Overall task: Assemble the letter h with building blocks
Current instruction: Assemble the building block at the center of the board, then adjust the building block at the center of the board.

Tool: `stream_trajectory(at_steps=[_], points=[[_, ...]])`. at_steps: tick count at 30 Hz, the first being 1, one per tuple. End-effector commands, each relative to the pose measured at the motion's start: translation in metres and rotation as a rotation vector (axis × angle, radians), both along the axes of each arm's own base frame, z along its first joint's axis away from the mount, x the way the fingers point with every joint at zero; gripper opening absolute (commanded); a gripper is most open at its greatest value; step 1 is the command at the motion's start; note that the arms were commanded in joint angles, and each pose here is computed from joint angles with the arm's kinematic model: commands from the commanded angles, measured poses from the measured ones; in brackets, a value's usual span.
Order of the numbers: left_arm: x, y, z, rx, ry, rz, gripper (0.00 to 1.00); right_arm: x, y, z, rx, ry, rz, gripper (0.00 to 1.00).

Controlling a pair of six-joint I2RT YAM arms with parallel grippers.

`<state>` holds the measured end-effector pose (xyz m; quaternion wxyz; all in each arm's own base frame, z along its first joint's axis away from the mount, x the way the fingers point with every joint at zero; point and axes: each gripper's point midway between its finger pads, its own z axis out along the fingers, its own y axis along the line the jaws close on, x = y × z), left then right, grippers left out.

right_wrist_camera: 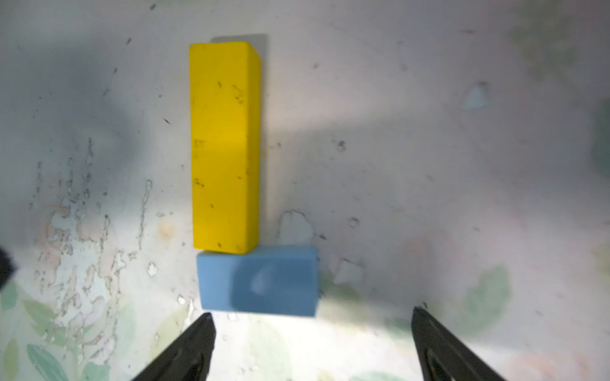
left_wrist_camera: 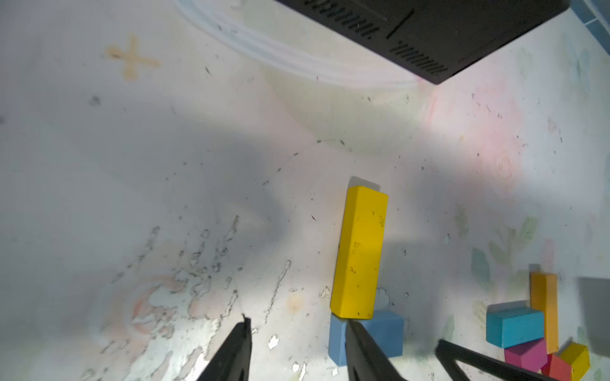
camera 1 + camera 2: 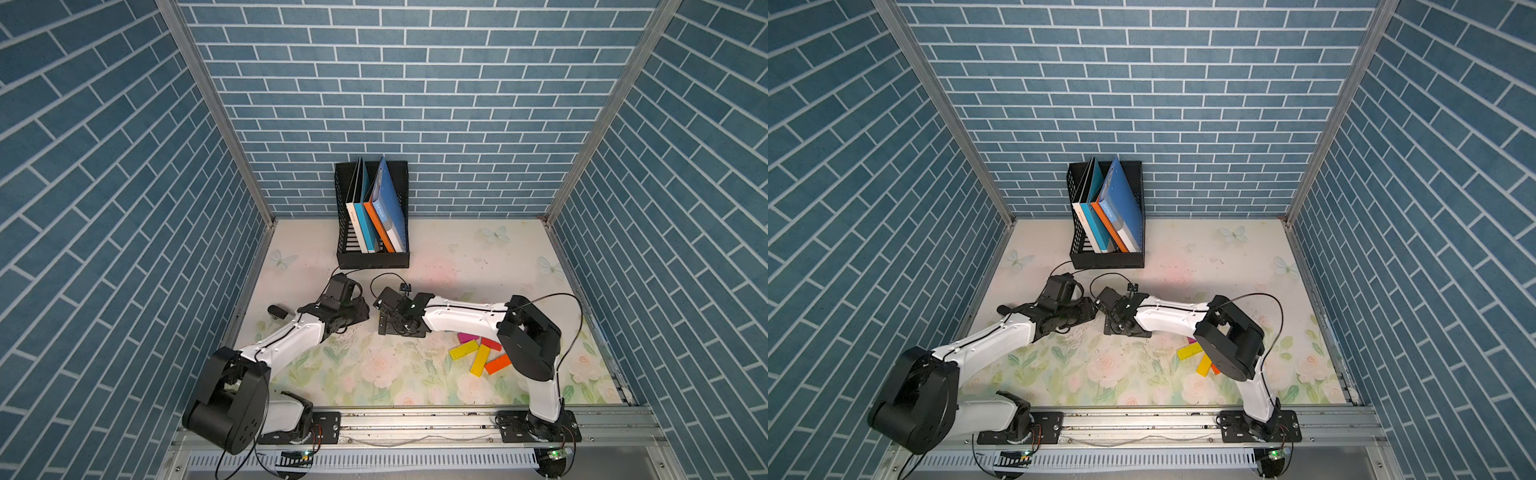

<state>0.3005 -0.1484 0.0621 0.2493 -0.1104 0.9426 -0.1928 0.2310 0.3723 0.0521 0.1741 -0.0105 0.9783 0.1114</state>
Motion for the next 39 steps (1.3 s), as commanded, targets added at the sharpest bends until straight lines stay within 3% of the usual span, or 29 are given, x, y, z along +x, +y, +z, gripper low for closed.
stream_trajectory(at_steps=[1,8,15,25,39], points=[[0.003,-0.009,-0.009,-0.029,0.005,0.023,0.48,0.005,-0.022,0.041,0.033,-0.082,-0.062,0.89],[0.004,-0.012,-0.026,-0.002,0.034,0.017,0.45,-0.008,-0.052,0.047,0.057,-0.091,-0.105,0.81],[0.001,-0.011,-0.041,0.036,0.059,0.02,0.4,-0.008,-0.065,0.053,0.077,-0.107,-0.127,0.66],[-0.004,-0.016,-0.052,0.139,0.086,-0.015,0.38,-0.004,-0.082,0.06,0.097,-0.121,-0.164,0.64],[-0.007,-0.023,-0.056,0.163,0.1,-0.049,0.36,-0.002,-0.088,0.058,0.099,-0.117,-0.176,0.63]])
